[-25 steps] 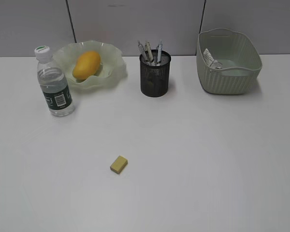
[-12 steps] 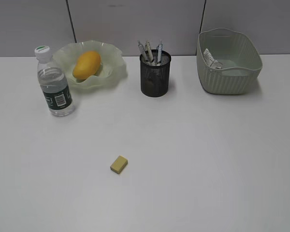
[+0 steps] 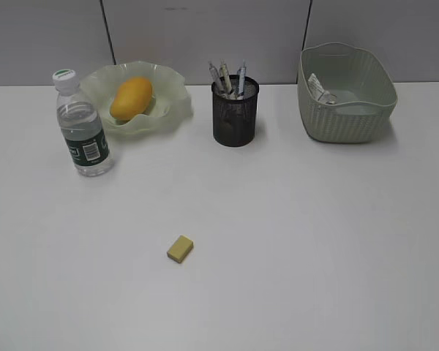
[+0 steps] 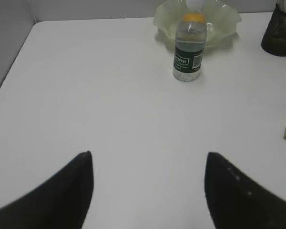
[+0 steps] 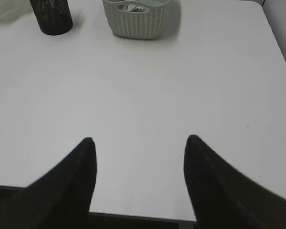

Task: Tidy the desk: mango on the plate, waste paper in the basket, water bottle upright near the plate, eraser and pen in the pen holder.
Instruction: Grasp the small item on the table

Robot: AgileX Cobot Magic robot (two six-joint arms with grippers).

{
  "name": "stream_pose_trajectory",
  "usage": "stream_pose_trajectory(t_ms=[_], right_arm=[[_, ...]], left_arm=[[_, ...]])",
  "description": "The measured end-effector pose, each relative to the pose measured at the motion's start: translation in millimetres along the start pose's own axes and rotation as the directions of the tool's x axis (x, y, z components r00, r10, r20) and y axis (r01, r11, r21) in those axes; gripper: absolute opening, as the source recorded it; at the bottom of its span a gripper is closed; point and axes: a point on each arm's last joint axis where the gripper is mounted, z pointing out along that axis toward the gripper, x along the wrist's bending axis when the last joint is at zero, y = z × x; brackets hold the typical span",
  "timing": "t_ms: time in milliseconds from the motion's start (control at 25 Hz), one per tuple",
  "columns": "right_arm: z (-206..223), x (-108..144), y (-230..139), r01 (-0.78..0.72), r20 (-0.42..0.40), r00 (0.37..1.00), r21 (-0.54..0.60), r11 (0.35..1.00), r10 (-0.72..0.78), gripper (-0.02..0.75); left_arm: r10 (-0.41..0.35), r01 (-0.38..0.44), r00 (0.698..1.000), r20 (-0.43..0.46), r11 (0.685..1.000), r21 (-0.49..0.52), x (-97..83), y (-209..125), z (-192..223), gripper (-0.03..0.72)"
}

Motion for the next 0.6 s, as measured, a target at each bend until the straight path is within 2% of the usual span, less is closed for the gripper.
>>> stream_pose_trajectory(t_ms=[160, 360, 480, 600], right_arm=[[0.0, 0.0, 0.0, 0.000, 0.000, 1.000, 0.000, 1.000, 0.000, 0.466], [0.0, 0.0, 0.0, 0.000, 0.000, 1.000, 0.000, 1.000, 0.000, 0.466], [0.0, 0.0, 0.0, 0.001, 0.000, 1.000, 0.000, 1.000, -0.001, 0.466], [0.0, 0.0, 0.0, 0.001, 0.000, 1.000, 0.000, 1.000, -0.001, 0.466]], left_arm=[[0.000, 0.000, 1.000, 0.000, 1.000, 0.000, 0.0, 0.0, 0.0, 0.508], [0.000, 0.000, 1.000, 0.000, 1.000, 0.014, 0.0, 0.3, 1.3, 0.501], [-0.001, 0.001, 1.000, 0.000, 0.995, 0.102, -0.6, 6.7, 6.2, 0.498], [-0.004, 0.003, 1.000, 0.002, 0.974, 0.227, -1.6, 20.0, 11.0, 0.498]])
